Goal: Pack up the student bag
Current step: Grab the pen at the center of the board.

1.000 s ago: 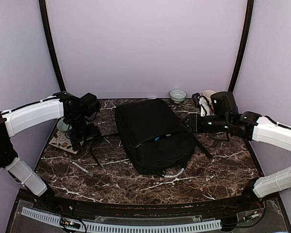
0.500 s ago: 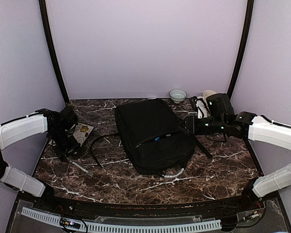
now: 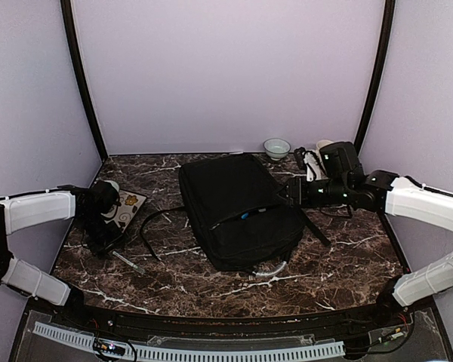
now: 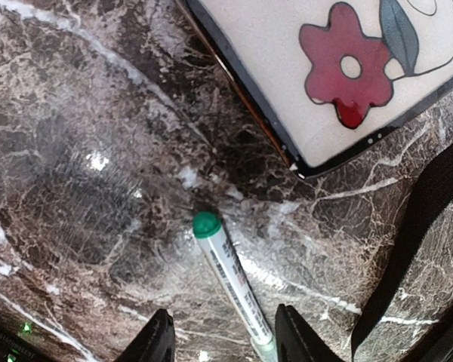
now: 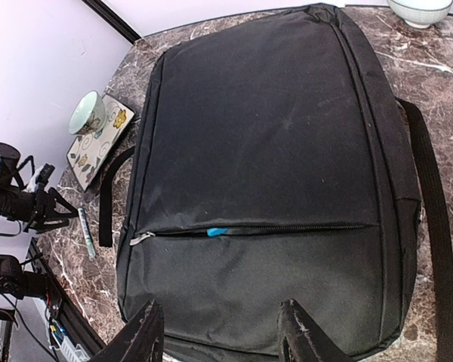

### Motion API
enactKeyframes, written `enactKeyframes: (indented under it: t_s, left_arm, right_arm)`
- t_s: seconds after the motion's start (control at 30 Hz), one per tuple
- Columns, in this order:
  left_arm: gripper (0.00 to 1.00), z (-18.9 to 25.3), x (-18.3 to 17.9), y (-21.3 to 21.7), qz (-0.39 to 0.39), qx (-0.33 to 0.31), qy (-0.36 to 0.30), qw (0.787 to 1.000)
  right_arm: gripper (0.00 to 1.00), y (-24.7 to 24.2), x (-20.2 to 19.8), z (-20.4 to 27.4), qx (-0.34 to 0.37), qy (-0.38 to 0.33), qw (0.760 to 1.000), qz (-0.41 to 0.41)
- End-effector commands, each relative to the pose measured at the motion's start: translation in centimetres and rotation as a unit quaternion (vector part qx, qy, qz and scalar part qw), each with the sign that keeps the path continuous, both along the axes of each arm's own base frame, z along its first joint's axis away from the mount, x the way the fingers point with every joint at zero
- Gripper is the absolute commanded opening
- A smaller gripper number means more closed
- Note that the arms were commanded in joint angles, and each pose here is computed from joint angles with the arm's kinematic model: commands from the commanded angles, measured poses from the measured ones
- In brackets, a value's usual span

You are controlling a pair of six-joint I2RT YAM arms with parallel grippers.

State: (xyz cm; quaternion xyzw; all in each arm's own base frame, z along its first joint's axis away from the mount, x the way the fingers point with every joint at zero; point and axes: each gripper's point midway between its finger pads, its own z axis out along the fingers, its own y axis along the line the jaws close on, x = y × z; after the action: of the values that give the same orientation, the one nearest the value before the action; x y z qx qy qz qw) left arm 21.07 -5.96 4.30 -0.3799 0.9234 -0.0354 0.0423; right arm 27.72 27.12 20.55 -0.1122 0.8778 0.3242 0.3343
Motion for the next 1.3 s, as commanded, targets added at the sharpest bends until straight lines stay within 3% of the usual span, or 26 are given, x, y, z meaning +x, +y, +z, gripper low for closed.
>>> enactKeyframes:
  t_s: [0.0,0.3,0.47,0.73,0.9,1.07,1.27]
  left_arm:
    - [0.45,-0.9,0.6,-0.1,0.004,-0.007,-0.014,1.000]
    - [0.33,-3.3,-0.4,0.4,0.008,0.009,0.028,1.000]
    - [0.19,-4.2,-0.5,0.3,0.002,0.010,0.045,0.999]
    - [0.02,-2.1,-0.9,-0.2,0.010,-0.010,0.031,0.999]
    - [0.00,1.7,-1.0,-2.3,0.038,-0.073,-0.033,0.996]
    - [0.00,7.2,1.9,-4.7,0.055,-0.120,-0.121,0.984]
    - [0.00,12.3,7.0,-7.8,0.019,-0.143,-0.232,0.962]
  right_arm:
    - [0.52,0.8,0.3,1.7,0.017,-0.010,1.000,0.005]
    - [0.52,1.2,0.8,1.8,0.012,-0.010,1.000,0.007]
    - [0.52,1.4,1.1,1.7,0.018,-0.012,1.000,0.002]
    - [0.52,2.5,1.6,1.3,0.021,-0.006,1.000,0.016]
    - [0.52,4.1,1.7,2.1,0.040,-0.023,0.998,0.047]
    - [0.52,6.6,1.0,3.5,0.051,-0.064,0.993,0.090]
    - [0.52,10.6,-1.1,5.1,0.066,-0.126,0.977,0.161]
